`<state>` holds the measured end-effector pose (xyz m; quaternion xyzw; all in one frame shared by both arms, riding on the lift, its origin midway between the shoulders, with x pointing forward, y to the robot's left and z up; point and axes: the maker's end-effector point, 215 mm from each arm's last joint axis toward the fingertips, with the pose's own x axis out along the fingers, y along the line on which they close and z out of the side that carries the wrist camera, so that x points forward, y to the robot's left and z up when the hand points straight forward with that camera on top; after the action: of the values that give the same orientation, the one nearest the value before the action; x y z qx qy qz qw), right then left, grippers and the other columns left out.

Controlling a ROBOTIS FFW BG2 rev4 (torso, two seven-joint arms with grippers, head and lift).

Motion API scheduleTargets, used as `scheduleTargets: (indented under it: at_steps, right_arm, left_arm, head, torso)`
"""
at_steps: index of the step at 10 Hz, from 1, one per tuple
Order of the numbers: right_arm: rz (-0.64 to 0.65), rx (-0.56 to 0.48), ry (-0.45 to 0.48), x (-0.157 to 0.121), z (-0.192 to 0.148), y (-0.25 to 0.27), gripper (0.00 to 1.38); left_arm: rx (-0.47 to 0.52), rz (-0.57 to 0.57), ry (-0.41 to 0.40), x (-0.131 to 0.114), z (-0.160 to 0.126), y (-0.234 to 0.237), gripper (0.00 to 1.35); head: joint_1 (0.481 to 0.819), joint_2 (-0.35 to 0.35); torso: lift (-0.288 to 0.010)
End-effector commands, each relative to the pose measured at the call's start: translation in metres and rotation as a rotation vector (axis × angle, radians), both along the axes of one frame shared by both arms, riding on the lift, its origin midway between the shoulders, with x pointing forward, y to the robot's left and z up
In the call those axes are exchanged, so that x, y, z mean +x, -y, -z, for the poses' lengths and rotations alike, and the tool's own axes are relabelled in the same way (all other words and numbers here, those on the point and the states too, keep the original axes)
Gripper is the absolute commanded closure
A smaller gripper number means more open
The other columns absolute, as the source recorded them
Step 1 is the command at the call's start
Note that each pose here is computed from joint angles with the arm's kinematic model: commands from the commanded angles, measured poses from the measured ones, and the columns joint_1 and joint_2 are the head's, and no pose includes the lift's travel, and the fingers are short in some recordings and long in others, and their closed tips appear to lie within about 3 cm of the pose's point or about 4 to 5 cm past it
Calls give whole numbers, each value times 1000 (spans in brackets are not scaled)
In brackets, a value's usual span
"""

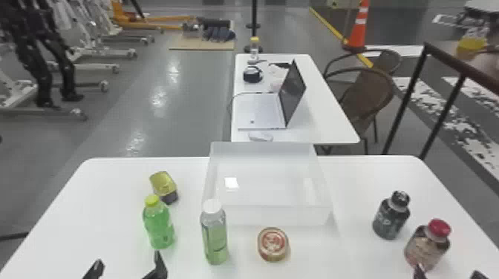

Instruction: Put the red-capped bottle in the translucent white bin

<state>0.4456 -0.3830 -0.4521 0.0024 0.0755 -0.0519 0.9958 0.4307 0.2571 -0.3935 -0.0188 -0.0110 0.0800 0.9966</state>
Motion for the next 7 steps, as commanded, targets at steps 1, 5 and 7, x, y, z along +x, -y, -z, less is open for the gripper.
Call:
scheduleTargets:
  at_steps: [1, 5, 7]
  right_arm:
    - [0, 24, 6, 9, 1, 9, 125]
    - [-35, 32, 1, 30, 11, -2, 125]
    - [-45, 22, 7, 39, 9, -7, 125]
  left_arm:
    - [-2, 0, 1, 0, 0, 0, 124]
    - [-21, 5, 3, 0, 3, 2, 124]
    - [-26, 6, 4, 0, 3, 2, 124]
  head:
    - [549, 0]
    - [549, 0]
    - [549, 0]
  torso:
    - [-100]
    - [-100]
    - [-100]
